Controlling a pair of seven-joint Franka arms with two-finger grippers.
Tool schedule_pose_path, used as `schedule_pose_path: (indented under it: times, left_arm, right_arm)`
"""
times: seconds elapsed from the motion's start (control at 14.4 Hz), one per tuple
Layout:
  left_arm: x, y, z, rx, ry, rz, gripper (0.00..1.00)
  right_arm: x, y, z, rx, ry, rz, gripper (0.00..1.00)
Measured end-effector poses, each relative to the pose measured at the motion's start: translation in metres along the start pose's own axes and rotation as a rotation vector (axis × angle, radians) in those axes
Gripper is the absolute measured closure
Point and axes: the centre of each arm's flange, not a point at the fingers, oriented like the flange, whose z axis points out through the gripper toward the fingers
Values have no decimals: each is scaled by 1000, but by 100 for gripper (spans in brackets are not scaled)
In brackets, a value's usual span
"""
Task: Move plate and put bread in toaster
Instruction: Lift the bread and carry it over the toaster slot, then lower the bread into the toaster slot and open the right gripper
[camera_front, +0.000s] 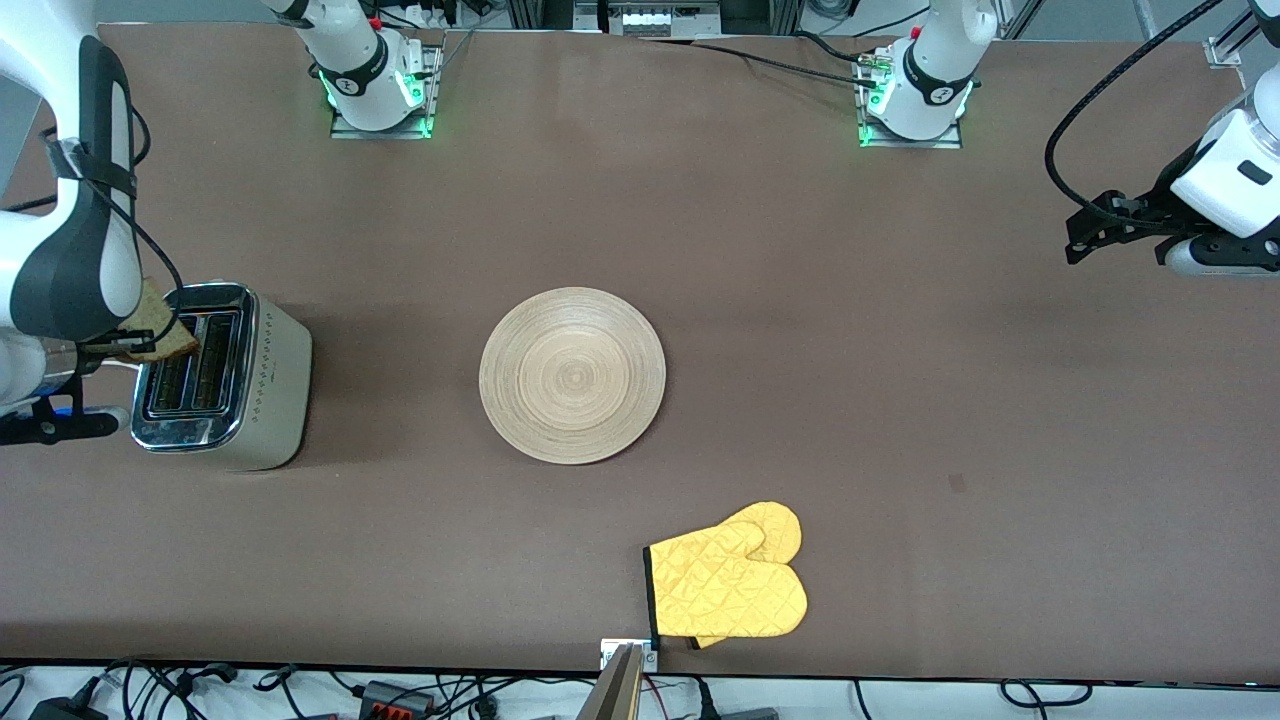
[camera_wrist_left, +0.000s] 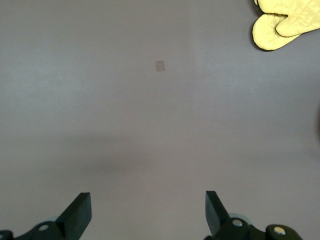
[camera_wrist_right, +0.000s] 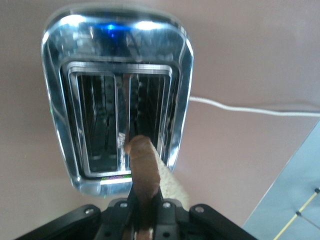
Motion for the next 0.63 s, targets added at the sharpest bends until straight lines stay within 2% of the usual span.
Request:
schedule_pose_path:
  times: [0.21, 0.63]
  left_arm:
    - [0, 0, 0, 0, 0, 0, 0]
    - [0, 0, 0, 0, 0, 0, 0]
  right_arm:
    - [4, -12, -3, -3, 12, -18, 90]
    - [-8, -45, -38, -23, -6, -23, 90]
